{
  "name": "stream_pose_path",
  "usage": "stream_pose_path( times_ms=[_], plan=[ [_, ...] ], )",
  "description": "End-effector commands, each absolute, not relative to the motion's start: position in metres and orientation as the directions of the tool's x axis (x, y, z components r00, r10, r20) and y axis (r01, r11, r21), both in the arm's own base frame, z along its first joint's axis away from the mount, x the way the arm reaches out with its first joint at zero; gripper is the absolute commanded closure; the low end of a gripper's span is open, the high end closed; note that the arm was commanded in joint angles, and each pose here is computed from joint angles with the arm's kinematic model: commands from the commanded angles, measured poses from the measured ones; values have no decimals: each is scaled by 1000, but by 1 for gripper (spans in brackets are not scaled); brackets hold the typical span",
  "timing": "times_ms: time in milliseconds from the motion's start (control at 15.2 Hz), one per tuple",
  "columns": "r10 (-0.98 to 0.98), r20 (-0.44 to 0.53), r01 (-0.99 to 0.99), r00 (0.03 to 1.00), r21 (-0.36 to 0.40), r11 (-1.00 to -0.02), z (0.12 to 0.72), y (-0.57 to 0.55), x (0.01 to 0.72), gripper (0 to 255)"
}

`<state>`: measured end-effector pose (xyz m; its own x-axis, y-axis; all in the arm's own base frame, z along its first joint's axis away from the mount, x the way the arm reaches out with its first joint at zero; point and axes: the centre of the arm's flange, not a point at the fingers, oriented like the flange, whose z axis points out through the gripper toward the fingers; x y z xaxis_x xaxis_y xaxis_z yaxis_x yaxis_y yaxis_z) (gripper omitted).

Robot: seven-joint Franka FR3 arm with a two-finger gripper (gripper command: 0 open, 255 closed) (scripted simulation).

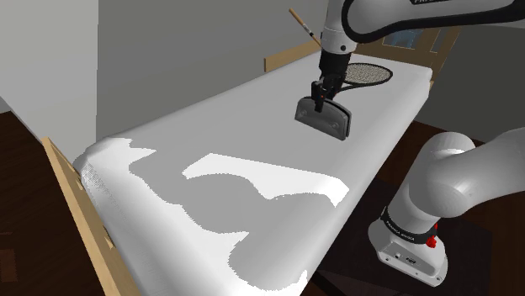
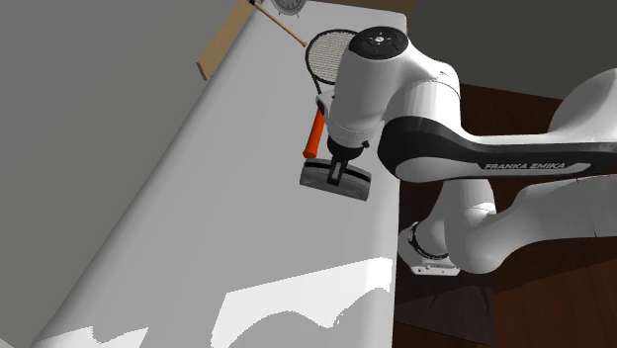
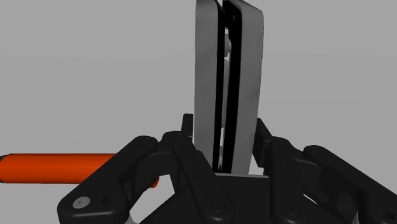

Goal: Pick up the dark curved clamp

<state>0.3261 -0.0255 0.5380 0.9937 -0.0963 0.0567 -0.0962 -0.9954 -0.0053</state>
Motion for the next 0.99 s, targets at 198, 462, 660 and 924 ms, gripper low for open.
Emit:
stream_pose_path(
  times_ms=[198,462,660,924],
  plan=[
    [-96,57,-96,994,-5,-995,564,-25,326,255],
    [-96,57,-96,994,-5,-995,585,-25,326,255],
    [-96,57,-96,994,-5,-995,601,-25,326,255],
    [-96,57,-96,994,-5,-995,612,-25,326,255]
  ],
)
